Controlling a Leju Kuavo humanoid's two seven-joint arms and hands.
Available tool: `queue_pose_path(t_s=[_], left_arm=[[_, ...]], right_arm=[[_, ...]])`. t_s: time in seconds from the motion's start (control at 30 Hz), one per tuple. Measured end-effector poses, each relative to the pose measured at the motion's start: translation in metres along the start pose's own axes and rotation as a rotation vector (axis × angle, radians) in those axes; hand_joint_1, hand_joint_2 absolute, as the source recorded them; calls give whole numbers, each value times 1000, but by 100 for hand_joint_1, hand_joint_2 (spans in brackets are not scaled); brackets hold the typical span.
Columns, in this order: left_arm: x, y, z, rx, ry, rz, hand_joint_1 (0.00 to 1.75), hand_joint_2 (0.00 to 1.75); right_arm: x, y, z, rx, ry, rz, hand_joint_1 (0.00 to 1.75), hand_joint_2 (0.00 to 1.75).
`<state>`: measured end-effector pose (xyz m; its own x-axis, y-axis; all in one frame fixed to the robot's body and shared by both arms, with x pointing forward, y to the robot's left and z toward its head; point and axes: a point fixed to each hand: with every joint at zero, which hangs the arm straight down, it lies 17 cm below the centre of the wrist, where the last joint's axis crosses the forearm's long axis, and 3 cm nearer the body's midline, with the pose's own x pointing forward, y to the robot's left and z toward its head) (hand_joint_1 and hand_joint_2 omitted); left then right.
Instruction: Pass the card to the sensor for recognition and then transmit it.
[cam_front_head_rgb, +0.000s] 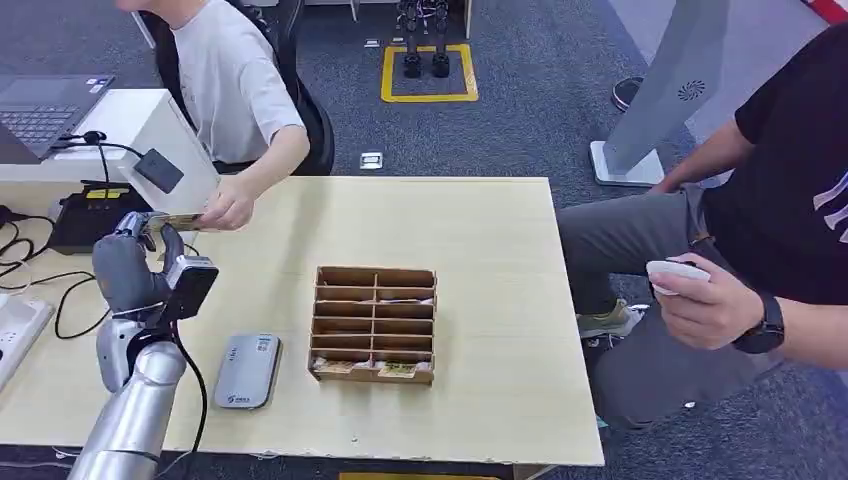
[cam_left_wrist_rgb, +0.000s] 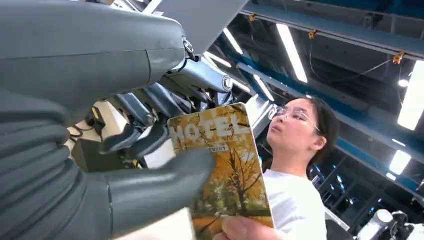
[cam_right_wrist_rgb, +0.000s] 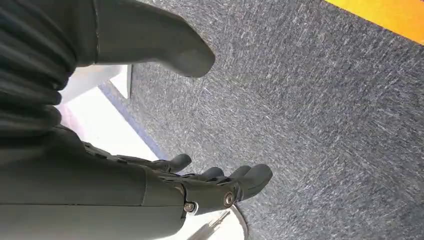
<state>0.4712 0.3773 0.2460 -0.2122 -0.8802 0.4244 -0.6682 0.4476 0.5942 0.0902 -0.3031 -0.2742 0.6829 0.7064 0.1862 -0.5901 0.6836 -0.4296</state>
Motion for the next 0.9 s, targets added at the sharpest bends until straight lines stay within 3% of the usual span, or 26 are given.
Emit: queue_pose_path(t_s=[0.23,0.33,0.57,0.77,0.9], left_arm=[[-12,-9,3,-37,77,107,0,175],[-10,-33,16,-195,79,188,0,175],[37,-39,74,-529,-138,339,0,175],[108,-20,131,-669,-408,339,0,175],[142,-12,158,-704,-504,354,0,175]], right_arm=[[0,0,0,-1,-2,-6,0,175],[-2,-1,0,-3,2,-11,0,175],[-10,-3,0,-4,12,-16,0,175],[-14,-5,0,-7,14,-22,0,175],[-16,-5,0,-7,19,-22,0,175]])
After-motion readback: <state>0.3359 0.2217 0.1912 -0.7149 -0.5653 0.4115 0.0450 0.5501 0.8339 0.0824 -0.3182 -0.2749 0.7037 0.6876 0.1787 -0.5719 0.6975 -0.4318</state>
